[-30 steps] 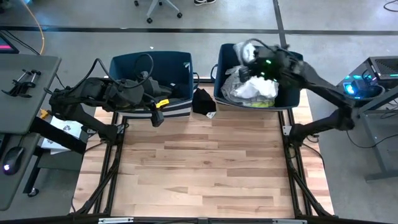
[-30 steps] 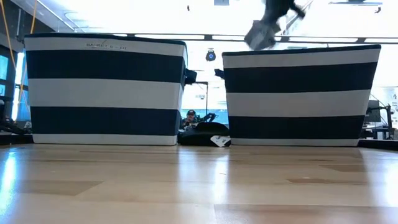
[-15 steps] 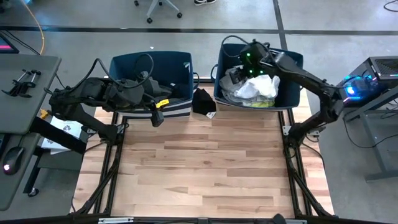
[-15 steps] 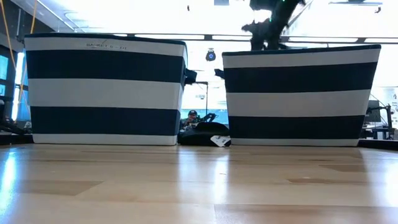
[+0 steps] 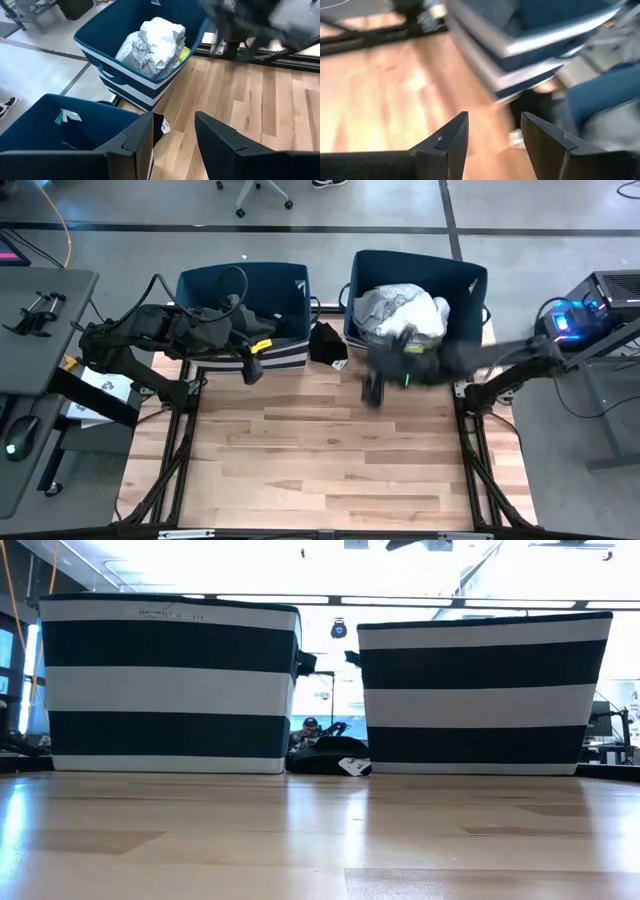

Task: Sort clothes
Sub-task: Put the black underwear into the left laundry bin

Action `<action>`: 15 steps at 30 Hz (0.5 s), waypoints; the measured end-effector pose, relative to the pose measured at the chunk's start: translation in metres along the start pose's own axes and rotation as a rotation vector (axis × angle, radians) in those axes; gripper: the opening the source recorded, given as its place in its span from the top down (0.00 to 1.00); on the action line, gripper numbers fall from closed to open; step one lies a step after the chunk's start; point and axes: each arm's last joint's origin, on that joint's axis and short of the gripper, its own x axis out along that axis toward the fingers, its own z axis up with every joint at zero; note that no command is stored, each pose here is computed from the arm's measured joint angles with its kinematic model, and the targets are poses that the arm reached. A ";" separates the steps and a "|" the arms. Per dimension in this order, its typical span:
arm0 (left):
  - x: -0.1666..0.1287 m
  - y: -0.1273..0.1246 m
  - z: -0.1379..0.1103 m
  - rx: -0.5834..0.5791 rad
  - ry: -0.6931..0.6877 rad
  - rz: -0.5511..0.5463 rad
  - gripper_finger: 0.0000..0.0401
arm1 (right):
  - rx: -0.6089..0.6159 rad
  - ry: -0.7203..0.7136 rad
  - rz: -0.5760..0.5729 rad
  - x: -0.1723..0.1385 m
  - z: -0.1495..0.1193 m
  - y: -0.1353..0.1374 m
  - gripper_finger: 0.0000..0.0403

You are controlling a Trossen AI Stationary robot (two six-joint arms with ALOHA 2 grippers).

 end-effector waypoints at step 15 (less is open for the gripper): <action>0.000 -0.005 -0.002 0.070 0.036 -0.163 0.67 | 0.272 -0.137 -0.098 0.126 -0.160 0.036 0.43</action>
